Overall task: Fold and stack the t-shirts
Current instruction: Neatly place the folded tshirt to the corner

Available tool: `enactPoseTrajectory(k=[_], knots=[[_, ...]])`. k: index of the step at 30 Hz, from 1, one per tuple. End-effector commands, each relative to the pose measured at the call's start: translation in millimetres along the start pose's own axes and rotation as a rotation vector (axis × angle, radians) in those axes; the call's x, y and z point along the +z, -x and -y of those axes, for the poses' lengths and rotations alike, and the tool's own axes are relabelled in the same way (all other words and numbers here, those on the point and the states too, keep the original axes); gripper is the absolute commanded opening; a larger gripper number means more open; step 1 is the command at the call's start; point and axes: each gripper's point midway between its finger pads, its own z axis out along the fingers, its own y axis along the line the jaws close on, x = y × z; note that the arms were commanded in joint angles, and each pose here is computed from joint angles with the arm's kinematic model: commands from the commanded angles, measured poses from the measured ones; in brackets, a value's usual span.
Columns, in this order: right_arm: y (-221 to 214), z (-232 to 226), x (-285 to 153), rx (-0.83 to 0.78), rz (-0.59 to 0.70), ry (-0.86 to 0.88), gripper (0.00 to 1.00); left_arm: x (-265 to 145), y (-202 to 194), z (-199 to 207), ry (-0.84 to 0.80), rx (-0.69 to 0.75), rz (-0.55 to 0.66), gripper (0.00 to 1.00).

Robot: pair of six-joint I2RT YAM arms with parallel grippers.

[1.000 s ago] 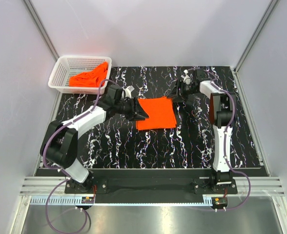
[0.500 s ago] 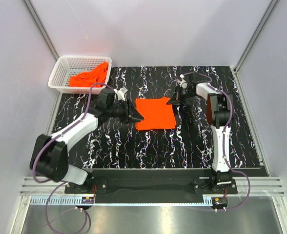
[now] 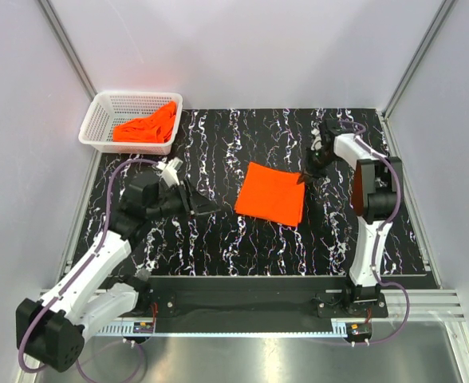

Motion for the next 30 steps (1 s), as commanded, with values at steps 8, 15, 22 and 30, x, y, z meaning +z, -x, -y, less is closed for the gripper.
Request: enactPoseTrajectory(k=[8, 15, 22, 30], knots=[[70.6, 132.3, -76.9, 0.212, 0.284, -0.424, 0.00, 4.0, 6.5, -10.1, 0.044, 0.031, 0.011, 0.42], [152.3, 188.9, -94.3, 0.225, 0.478, -0.623, 0.00, 31.5, 19.0, -20.2, 0.034, 0.036, -0.019, 0.42], [215.9, 228.5, -116.3, 0.267, 0.652, -0.715, 0.00, 54.4, 21.6, -35.1, 0.041, 0.004, -0.073, 0.42], [283.1, 235.2, -139.3, 0.280, 0.886, -0.687, 0.00, 64.9, 29.8, -41.4, 0.082, -0.017, -0.101, 0.42]])
